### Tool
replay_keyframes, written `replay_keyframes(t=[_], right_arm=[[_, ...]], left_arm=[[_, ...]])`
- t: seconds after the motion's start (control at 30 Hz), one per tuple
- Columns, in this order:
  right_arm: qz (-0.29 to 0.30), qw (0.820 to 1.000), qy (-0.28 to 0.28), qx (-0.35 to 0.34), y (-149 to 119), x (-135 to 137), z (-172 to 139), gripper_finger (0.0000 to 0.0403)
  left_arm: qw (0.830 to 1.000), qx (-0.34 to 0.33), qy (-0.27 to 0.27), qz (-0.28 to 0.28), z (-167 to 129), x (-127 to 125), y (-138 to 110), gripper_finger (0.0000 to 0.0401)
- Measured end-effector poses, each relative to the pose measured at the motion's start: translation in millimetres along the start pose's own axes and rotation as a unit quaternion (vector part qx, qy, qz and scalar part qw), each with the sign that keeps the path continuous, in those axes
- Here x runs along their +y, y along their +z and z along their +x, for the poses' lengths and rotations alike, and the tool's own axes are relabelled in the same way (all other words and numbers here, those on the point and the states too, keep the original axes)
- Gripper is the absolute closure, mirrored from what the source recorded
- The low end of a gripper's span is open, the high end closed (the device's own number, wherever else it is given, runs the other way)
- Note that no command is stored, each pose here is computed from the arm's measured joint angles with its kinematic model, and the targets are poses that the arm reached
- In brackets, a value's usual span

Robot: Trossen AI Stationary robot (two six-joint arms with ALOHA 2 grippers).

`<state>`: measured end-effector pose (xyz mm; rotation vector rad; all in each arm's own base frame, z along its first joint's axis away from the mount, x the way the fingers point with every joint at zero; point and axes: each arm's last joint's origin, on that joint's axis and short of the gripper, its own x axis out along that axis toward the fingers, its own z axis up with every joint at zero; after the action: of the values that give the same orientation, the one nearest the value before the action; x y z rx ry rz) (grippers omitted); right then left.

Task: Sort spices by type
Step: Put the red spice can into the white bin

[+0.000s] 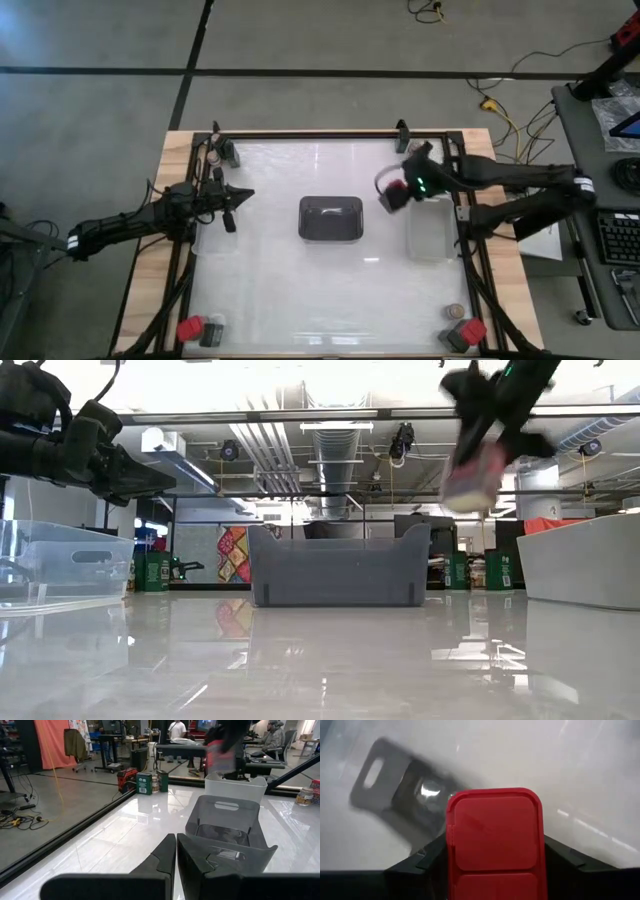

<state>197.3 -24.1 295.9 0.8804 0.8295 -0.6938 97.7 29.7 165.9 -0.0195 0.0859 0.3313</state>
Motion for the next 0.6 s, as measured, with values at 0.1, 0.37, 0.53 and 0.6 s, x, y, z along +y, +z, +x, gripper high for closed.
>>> replay_keyframes(t=[0.1, 0.37, 0.53, 0.6], right_arm=[[0.022, 0.999, -0.025, 0.008, -19.4, 7.3, -26.5, 0.0189], [0.087, 0.982, -0.17, -0.013, -56.1, -4.2, -37.7, 0.0183], [0.14, 0.959, -0.245, -0.034, -72.0, -20.3, -6.6, 0.0187], [0.157, 0.95, -0.266, -0.04, -78.4, -27.9, 6.7, 0.0191]], left_arm=[[1.0, 0.0, 0.0, 0.0, 0.0, 0.0, -0.1, 0.0401], [1.0, 0.0, 0.0, 0.0, 0.0, 0.0, -0.1, 0.0401], [1.0, 0.0, 0.0, 0.0, 0.0, 0.0, -0.1, 0.0401], [1.0, 0.0, 0.0, 0.0, 0.0, 0.0, 0.0, 0.0401]])
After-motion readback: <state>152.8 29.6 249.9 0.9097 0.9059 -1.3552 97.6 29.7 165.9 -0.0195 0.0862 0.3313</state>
